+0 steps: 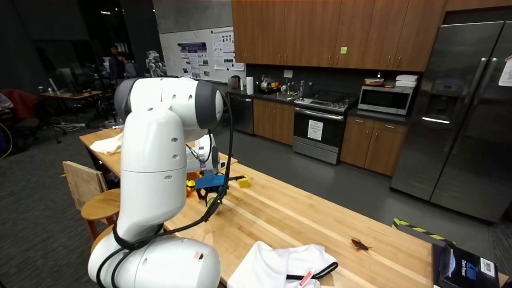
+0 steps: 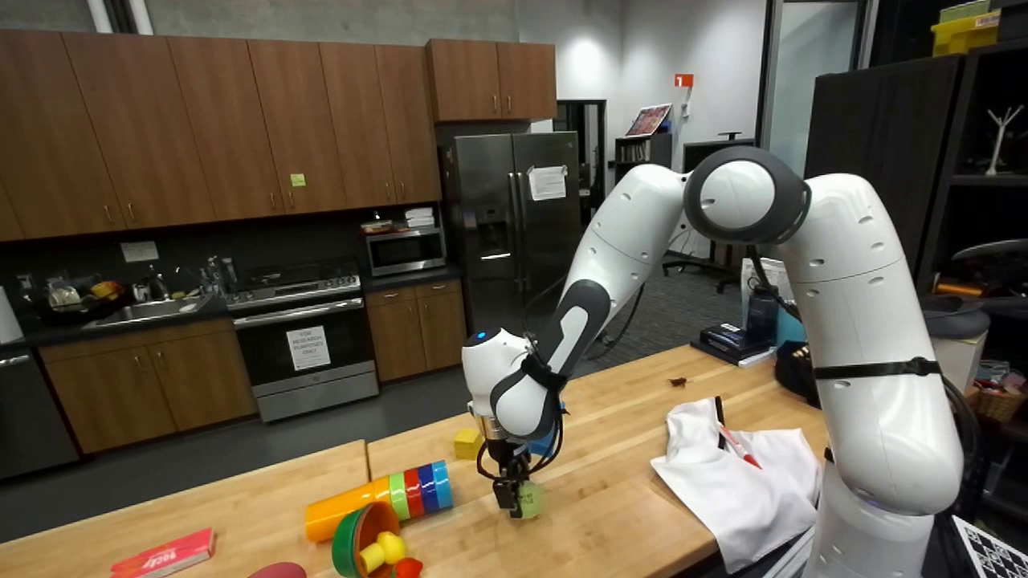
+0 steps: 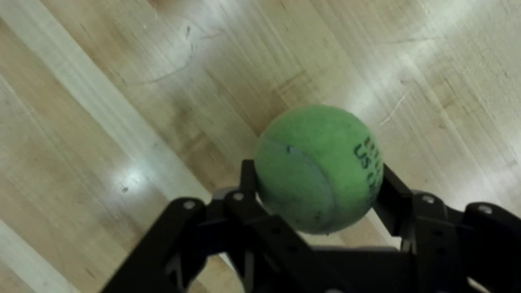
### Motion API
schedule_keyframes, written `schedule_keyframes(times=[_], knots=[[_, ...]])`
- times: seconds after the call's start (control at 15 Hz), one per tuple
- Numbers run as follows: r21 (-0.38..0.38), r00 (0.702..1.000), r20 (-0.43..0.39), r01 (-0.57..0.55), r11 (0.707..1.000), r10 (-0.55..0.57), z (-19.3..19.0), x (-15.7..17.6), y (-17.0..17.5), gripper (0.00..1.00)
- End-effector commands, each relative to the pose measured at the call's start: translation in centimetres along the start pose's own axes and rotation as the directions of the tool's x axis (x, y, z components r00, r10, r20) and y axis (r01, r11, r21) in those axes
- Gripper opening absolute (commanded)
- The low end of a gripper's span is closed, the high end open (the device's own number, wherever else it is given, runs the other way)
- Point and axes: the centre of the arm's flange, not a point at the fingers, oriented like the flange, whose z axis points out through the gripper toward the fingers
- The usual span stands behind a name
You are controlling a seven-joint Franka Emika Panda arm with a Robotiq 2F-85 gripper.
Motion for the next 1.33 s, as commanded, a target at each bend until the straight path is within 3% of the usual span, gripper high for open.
schedule_keyframes(times=[0.0, 0.2, 0.6, 0.73, 0.8, 1.07, 1.27], knots=[[-0.014, 0.988, -0.131, -0.082, 0.997, 0.080, 0.0, -0.5, 0.4, 0.43], [0.001, 0.976, -0.177, -0.129, 0.992, 0.127, 0.7, -0.8, 0.8, 0.43], [0.000, 0.974, -0.142, -0.178, 0.984, 0.176, 2.3, -2.0, 1.5, 0.43], [-0.008, 0.970, -0.115, -0.214, 0.977, 0.212, 2.2, -2.0, 1.6, 0.92], [0.014, 0.973, -0.141, -0.182, 0.983, 0.182, 2.0, -1.7, 1.7, 0.69], [0.011, 0.971, -0.125, -0.206, 0.979, 0.206, 2.4, -1.9, 1.8, 0.89], [0.011, 0.970, -0.123, -0.208, 0.978, 0.207, 2.4, -1.9, 1.9, 0.93]])
